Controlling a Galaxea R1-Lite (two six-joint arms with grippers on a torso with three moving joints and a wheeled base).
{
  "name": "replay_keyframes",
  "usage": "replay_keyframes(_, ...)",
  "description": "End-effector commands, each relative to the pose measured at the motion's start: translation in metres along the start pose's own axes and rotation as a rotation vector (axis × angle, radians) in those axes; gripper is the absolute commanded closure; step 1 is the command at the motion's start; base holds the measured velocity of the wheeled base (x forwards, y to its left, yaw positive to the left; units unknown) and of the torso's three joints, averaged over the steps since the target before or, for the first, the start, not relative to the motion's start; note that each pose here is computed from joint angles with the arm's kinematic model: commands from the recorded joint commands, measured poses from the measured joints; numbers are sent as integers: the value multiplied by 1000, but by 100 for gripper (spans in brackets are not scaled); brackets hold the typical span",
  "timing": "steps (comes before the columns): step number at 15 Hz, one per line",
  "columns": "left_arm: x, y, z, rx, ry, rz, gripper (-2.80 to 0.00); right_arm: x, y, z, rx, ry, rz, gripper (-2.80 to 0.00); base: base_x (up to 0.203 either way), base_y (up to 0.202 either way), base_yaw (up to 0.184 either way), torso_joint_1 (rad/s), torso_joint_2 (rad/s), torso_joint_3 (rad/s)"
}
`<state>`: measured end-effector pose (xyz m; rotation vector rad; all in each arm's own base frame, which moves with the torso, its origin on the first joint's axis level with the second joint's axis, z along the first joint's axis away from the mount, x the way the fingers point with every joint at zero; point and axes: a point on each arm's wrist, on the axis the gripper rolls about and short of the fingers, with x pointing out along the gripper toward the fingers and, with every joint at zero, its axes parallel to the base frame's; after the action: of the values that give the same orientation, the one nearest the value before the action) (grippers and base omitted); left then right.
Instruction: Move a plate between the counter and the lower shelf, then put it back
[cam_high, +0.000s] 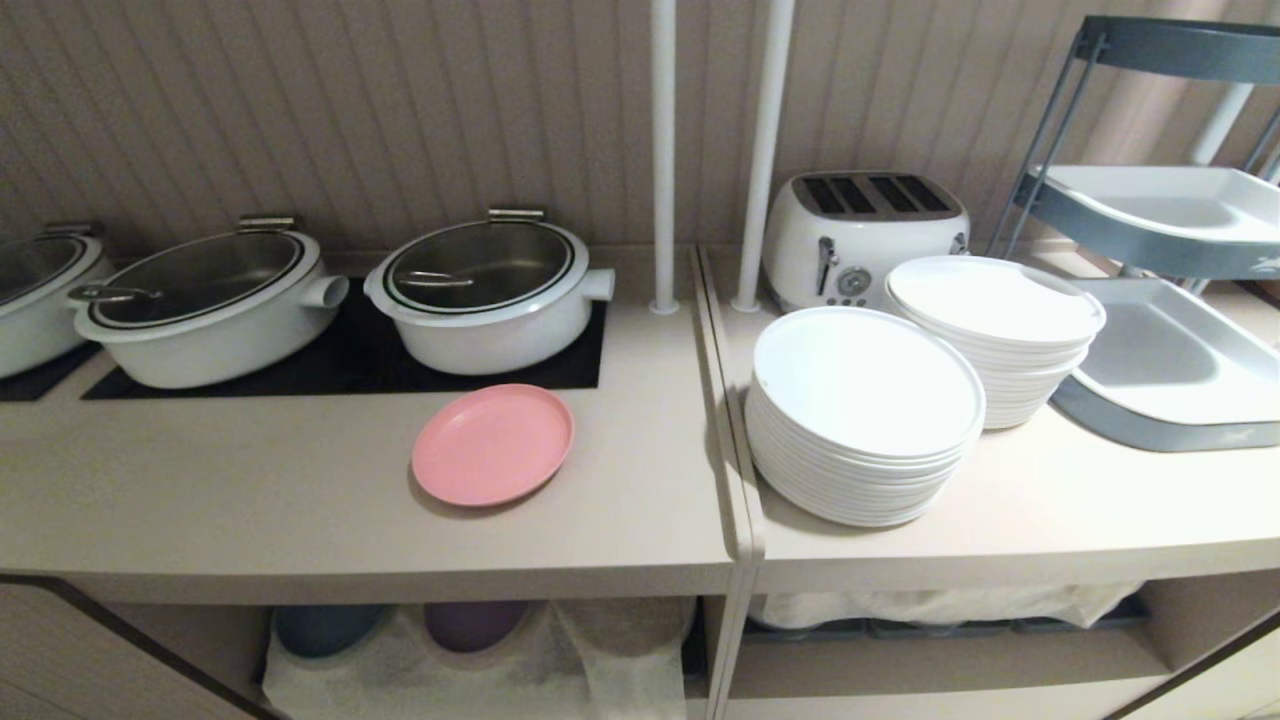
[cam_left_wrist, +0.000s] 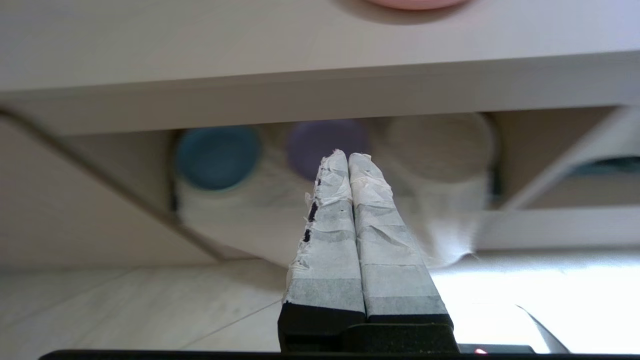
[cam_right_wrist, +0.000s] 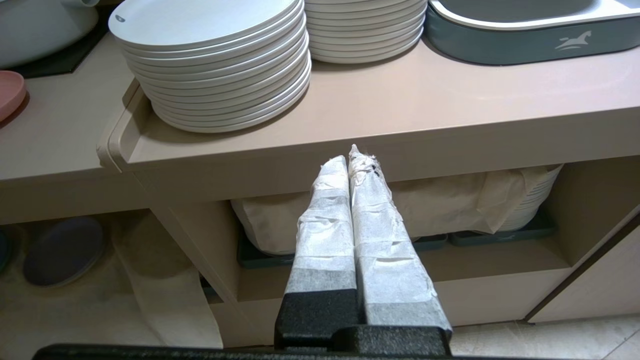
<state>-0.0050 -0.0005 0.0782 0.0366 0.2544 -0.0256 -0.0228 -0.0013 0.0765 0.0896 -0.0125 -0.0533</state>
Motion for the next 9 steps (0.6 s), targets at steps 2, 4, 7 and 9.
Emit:
replay_keyframes(2,-11,0,-4,-15,-94,2,0,0,0,0,0,-1,0,0,0,0,0,0,0,0)
replay_keyframes(4,-17,0,-8,-19,-177,9,0,0,0,0,1,1,0,0,0,0,0,0,0,0)
replay_keyframes(7,-17,0,-6,-23,-248,14,0,0,0,0,1,-1,0,0,0,0,0,0,0,0)
replay_keyframes(9,-17,0,-7,-37,-259,13,0,0,0,0,1,-1,0,0,0,0,0,0,0,0)
